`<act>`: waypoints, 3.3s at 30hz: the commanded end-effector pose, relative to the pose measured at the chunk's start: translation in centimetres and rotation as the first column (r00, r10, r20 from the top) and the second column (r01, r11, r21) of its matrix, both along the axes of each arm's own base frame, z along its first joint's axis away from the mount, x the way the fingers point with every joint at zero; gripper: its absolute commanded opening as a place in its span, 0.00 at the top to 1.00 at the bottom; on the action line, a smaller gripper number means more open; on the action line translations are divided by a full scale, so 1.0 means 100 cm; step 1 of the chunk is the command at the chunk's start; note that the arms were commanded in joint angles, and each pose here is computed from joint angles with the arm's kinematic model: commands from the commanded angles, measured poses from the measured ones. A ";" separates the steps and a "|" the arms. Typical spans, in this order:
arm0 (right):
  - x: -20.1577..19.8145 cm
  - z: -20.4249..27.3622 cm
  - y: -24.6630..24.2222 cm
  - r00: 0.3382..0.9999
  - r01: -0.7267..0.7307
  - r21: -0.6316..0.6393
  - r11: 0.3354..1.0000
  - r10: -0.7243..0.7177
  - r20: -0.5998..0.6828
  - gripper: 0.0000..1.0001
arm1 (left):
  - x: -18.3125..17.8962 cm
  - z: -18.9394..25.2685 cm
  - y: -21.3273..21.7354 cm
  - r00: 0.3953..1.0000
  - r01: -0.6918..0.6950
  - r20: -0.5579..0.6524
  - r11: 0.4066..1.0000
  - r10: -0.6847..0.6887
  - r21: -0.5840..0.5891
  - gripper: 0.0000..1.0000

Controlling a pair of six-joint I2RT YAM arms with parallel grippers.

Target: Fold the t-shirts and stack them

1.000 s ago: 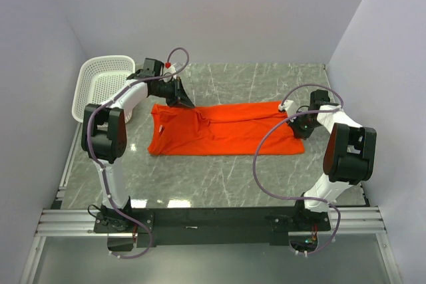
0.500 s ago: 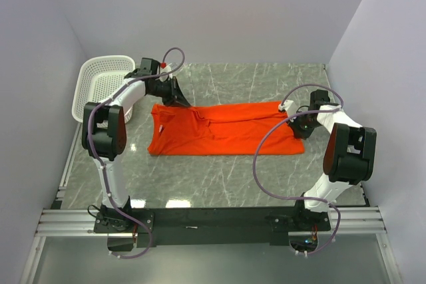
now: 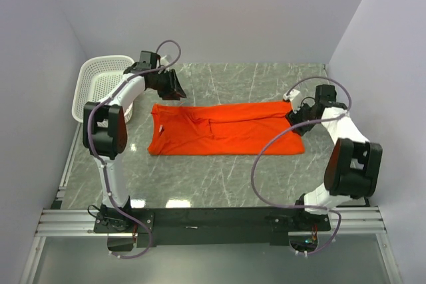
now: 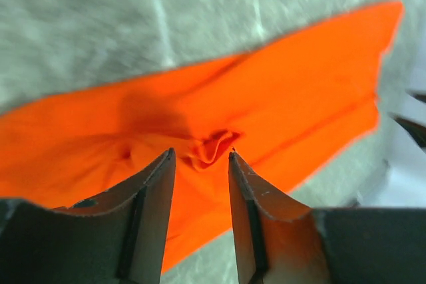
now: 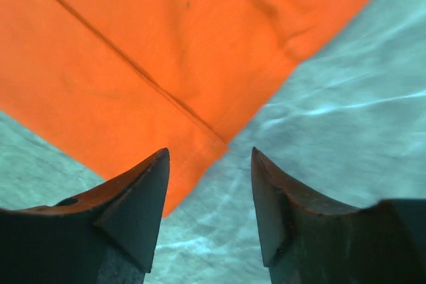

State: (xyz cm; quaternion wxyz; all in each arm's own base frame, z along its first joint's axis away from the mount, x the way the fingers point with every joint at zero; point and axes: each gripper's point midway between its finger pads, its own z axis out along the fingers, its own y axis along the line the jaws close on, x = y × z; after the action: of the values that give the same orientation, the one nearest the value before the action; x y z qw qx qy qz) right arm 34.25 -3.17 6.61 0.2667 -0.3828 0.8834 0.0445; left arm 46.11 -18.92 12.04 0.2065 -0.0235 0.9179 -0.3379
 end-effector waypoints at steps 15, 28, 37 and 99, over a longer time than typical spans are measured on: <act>0.039 0.041 0.336 0.938 -0.341 0.327 0.881 0.341 0.057 0.40 | -0.140 0.166 0.107 0.715 -0.446 0.540 0.885 0.444 -0.136 0.01; 0.073 -0.005 0.363 0.988 -0.083 0.324 0.942 0.122 -0.100 0.45 | -0.226 0.090 0.094 0.802 -0.439 0.343 0.872 0.488 -0.216 0.01; 0.064 -0.017 0.369 0.976 -0.090 0.347 0.934 0.153 -0.157 0.55 | -0.228 0.083 0.091 0.815 -0.432 0.320 0.874 0.484 -0.222 0.01; -0.101 0.021 0.241 0.709 -0.699 0.168 0.696 0.704 0.036 0.33 | -0.174 -0.086 0.147 0.656 -0.732 0.004 0.636 0.754 0.244 0.70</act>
State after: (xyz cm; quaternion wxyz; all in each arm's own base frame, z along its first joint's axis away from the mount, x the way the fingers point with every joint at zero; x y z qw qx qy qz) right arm 25.09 21.64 8.81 0.2394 -0.6247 0.7047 0.2362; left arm 28.11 -5.60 2.32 0.2535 -0.4075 0.8649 -0.1473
